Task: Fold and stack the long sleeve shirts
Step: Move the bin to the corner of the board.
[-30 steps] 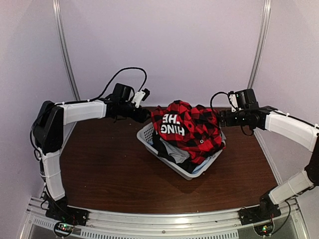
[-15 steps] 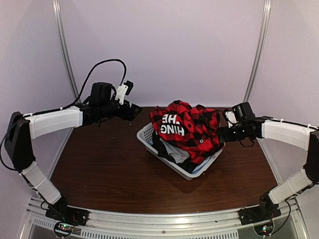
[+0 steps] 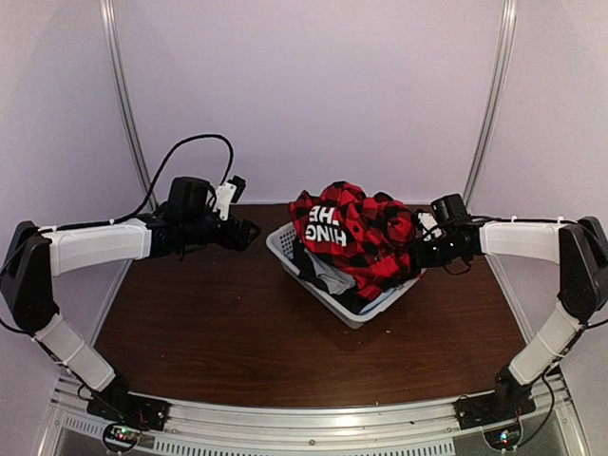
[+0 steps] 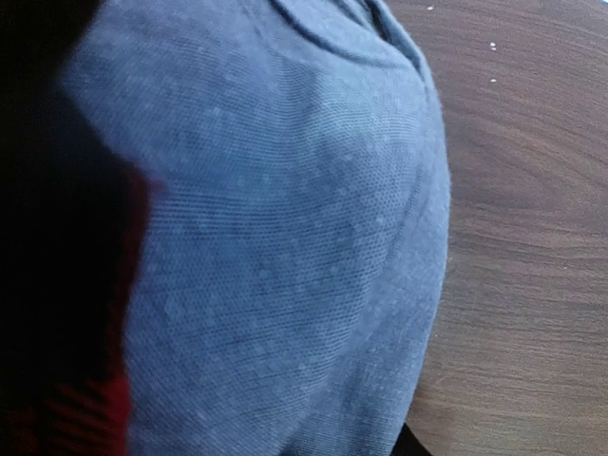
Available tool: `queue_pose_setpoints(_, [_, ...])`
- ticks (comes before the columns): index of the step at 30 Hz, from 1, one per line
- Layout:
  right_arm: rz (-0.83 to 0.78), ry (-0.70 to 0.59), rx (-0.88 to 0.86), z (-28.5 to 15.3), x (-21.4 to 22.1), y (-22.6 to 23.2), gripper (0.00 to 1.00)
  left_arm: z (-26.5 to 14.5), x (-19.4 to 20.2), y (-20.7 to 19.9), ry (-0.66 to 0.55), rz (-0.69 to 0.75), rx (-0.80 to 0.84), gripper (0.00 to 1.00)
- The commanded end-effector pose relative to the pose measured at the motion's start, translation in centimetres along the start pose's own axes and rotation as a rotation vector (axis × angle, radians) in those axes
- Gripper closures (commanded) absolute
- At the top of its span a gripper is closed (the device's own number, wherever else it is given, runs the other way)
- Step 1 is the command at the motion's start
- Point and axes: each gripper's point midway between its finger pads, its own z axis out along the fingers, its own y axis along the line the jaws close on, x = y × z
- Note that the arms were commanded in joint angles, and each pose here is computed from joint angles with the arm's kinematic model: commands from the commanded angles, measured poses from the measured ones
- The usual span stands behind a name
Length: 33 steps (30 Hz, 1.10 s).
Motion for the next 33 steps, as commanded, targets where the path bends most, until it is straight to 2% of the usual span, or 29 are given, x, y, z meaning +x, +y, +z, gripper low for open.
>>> queue_pose_setpoints(1, [0.187,-0.141,0.18,-1.6,-2.3,-6.0,0.91,-1.3,-1.2,0.4,-0.054,-0.028,-0.026,0.18])
queue_pose_setpoints(3, [0.239,-0.179,0.249,-2.7,-2.5,-8.4,0.95,-1.4,-1.0,0.5,-0.051,-0.034,-0.031,0.18])
queue_pose_setpoints(9, [0.321,-0.208,0.468,-5.8,-1.3,-14.8,0.97,-1.6,-0.6,0.5,-0.034,-0.037,-0.037,0.18])
queue_pose_setpoints(15, [0.379,-0.178,0.618,-7.6,1.1,-20.7,0.96,-1.6,-0.5,0.4,-0.032,-0.044,-0.029,0.18])
queue_pose_setpoints(18, [0.416,-0.178,0.632,-8.1,1.3,-22.6,0.94,-1.5,-0.4,0.3,-0.029,-0.044,-0.024,0.18])
queue_pose_setpoints(22, [0.44,-0.182,0.672,-9.2,1.1,-24.6,0.85,-1.7,0.0,0.4,-0.009,-0.043,-0.027,0.18])
queue_pose_setpoints(28, [0.467,-0.176,0.756,-10.4,1.1,-27.5,0.61,-1.8,-0.1,0.2,-0.011,-0.049,-0.018,0.18])
queue_pose_setpoints(33, [0.461,-0.166,0.869,-11.8,-0.3,-29.4,0.52,-1.9,-0.1,-0.1,-0.01,-0.059,-0.002,0.18])
